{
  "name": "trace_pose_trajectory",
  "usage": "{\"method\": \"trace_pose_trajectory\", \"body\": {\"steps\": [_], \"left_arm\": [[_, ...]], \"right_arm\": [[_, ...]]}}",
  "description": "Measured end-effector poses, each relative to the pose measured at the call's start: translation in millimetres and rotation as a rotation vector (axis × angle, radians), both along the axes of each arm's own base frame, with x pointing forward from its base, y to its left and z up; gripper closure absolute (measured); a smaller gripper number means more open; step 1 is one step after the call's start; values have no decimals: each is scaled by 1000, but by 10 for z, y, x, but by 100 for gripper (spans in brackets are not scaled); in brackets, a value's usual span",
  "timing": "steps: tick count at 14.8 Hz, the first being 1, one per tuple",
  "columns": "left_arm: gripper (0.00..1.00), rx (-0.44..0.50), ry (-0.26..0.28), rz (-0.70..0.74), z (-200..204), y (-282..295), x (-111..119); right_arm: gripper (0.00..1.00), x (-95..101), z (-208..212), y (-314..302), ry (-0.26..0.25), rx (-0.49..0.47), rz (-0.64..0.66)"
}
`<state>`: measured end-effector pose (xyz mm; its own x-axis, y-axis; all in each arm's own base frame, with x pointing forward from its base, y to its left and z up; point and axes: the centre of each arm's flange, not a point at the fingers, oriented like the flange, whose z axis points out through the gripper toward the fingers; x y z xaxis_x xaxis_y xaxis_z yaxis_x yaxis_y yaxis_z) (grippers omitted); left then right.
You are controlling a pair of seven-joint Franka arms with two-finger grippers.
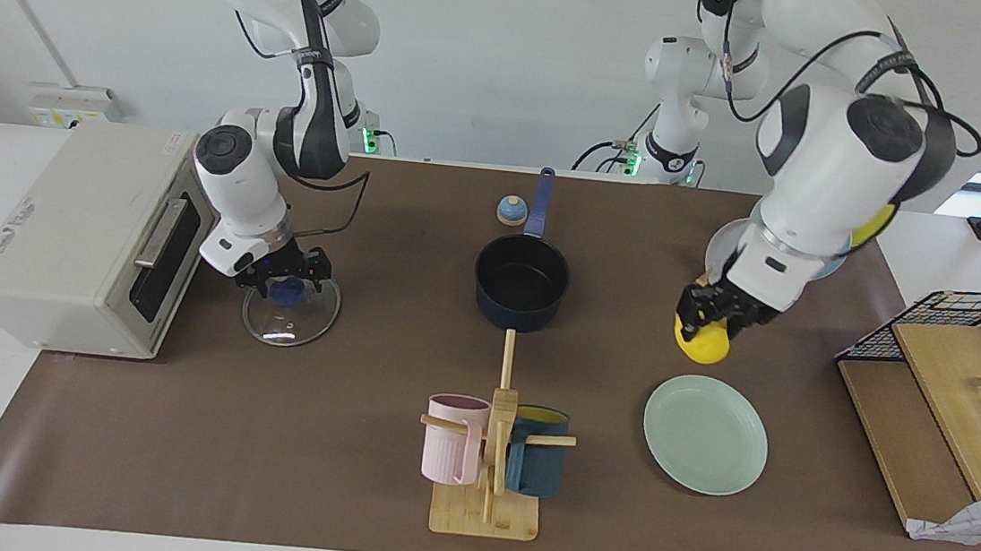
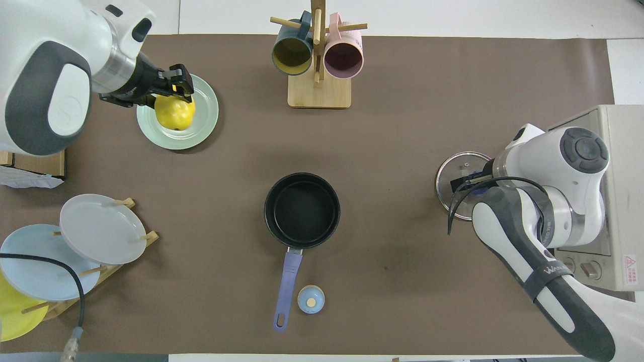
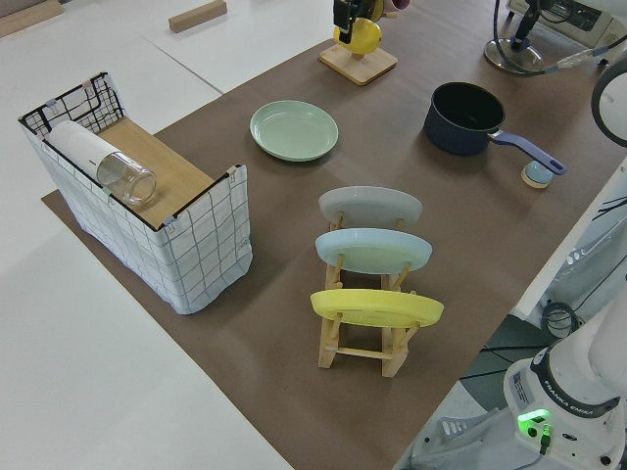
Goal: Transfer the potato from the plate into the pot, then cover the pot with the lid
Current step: 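Carry the potato over the black pan with the left gripper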
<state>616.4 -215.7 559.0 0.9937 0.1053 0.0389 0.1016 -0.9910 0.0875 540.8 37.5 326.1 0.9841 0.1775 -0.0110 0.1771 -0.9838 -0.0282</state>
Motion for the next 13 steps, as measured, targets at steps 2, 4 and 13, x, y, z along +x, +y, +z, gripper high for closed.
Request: {"method": "trace_pose_trajectory", "body": {"steps": [2, 4, 13], "left_arm": [[39, 11, 32, 9, -50, -547, -517], [39, 13, 36, 15, -288, -999, -981], [39, -45, -42, 5, -1348, -1576, -1686]], "right_arm": [[0, -4, -9, -7, -1, 0, -1], [0, -11, -19, -13, 1, 0, 3], [7, -23, -36, -24, 3, 0, 36]]}}
